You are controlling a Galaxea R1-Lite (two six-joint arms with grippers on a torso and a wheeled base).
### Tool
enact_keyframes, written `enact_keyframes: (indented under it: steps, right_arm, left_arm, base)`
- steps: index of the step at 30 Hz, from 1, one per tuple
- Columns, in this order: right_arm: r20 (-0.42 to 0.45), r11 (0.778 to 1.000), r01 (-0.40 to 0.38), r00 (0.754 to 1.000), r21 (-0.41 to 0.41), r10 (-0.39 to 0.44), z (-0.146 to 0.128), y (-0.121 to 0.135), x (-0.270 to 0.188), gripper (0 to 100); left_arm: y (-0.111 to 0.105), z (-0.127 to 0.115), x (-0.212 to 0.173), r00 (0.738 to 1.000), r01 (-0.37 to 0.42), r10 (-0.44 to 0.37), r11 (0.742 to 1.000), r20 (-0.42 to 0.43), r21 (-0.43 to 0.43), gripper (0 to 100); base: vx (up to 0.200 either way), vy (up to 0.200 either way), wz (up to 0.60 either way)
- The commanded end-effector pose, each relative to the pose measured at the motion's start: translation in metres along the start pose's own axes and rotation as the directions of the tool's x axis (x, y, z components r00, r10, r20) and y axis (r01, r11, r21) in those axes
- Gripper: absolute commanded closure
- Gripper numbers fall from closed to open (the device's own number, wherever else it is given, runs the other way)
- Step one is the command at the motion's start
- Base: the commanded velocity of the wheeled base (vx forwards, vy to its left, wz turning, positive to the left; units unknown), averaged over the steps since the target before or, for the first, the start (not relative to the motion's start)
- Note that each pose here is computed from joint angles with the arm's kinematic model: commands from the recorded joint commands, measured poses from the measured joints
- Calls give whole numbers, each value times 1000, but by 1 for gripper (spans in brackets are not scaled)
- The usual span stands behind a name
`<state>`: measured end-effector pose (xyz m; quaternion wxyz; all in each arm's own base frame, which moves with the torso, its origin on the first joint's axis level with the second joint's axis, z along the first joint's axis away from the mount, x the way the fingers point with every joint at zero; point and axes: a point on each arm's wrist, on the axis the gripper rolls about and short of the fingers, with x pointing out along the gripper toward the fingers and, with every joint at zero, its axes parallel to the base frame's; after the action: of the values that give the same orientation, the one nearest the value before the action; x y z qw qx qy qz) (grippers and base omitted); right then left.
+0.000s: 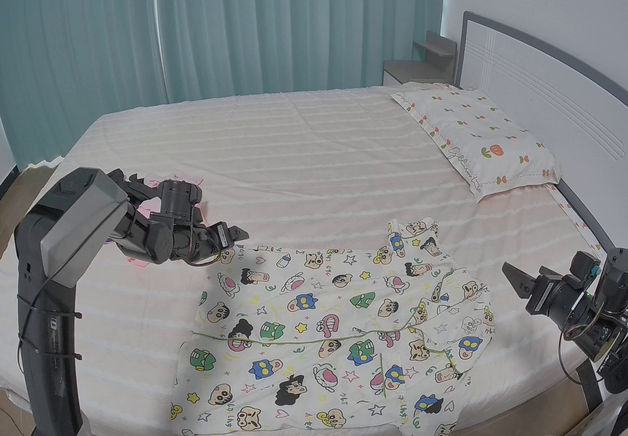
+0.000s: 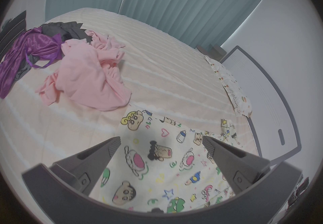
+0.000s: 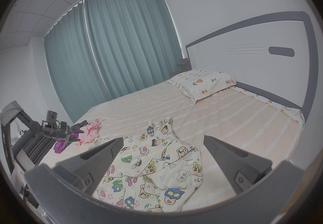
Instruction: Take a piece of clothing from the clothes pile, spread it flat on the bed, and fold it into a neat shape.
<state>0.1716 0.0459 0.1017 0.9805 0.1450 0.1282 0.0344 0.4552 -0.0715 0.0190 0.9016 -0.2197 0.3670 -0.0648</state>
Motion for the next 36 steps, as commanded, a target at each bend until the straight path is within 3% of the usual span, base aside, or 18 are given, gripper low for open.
enact_keyframes:
  steps: [1, 8, 20, 21, 26, 36]
  right_arm:
    - [-18, 1000, 0, 1000, -4, 0, -4, 0, -3, 0]
    - [-19, 1000, 1, 1000, -7, -1, -5, 2, -3, 0]
    - [-25, 1000, -3, 1000, -7, 3, -6, 3, -3, 0]
    - [-25, 1000, -3, 1000, -7, 3, -6, 3, -3, 0]
    - [-23, 1000, -4, 1000, -8, 4, -6, 3, -3, 0]
    - [-23, 1000, -2, 1000, -7, 2, -6, 3, -3, 0]
  left_arm:
    - [10, -7, 23, 1000, -30, 30, 1000, -7, -5, 0]
    - [21, -1, 36, 996, -69, 70, 998, 57, -11, 0]
    - [21, -15, 49, 997, -69, 69, 998, 34, -1, 0]
    - [21, -16, 49, 997, -69, 69, 998, 32, -2, 100]
    - [21, -9, 51, 996, -67, 67, 998, 53, -7, 100]
    - [41, 5, 51, 985, -131, 135, 991, 110, -41, 100]
  base:
    - [0, 0, 0]
    - [0, 0, 0]
    - [0, 0, 0]
    - [0, 0, 0]
    - [0, 0, 0]
    - [0, 0, 0]
